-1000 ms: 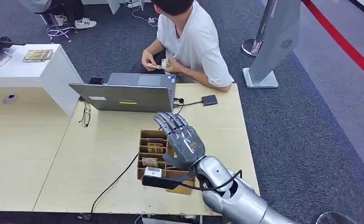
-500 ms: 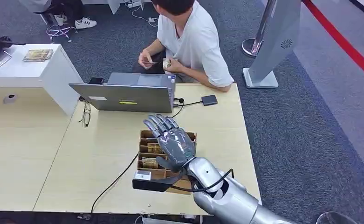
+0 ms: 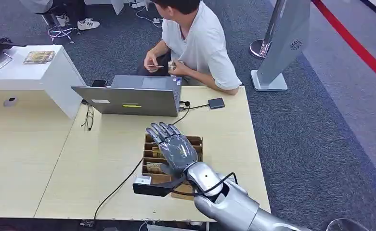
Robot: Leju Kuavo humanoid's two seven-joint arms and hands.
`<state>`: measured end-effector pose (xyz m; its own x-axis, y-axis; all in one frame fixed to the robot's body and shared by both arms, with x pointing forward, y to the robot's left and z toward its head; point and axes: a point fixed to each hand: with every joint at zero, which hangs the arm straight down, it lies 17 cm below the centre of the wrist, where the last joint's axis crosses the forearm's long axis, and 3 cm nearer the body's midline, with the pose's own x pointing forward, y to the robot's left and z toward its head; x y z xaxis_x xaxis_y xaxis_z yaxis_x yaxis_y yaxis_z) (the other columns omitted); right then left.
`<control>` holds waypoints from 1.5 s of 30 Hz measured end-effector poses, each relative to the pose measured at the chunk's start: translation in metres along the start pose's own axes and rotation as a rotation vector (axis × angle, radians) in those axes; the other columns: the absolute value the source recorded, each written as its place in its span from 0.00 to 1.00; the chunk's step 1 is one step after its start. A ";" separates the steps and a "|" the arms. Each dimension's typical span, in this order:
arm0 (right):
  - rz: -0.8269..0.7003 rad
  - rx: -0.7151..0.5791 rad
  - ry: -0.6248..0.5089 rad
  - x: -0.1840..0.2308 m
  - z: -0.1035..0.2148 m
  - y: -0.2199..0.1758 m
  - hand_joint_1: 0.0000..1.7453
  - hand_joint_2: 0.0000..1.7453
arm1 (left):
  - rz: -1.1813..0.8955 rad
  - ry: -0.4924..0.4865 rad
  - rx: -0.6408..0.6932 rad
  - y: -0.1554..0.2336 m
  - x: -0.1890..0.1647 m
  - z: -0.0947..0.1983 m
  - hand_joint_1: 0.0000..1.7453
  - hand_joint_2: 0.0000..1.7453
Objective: Pass the card to the sensor for recognition and then transmit it.
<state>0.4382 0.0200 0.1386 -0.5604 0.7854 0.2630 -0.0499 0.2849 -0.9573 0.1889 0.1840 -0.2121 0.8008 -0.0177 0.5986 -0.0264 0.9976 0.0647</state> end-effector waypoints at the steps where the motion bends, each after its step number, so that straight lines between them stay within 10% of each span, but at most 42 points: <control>1: 0.002 0.005 0.001 0.001 -0.001 0.002 0.00 1.00 | -0.004 0.000 0.004 0.001 0.002 -0.002 0.00 0.00; 45: -0.102 0.008 0.156 -0.040 -0.019 -0.003 0.00 1.00 | -0.041 0.030 0.038 0.009 -0.015 -0.002 0.00 0.00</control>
<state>0.4766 -0.0017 0.1337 -0.4167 0.8286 0.3739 -0.1066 0.3639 -0.9253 0.1779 0.1930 -0.2215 0.8192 -0.0557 0.5708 -0.0157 0.9927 0.1193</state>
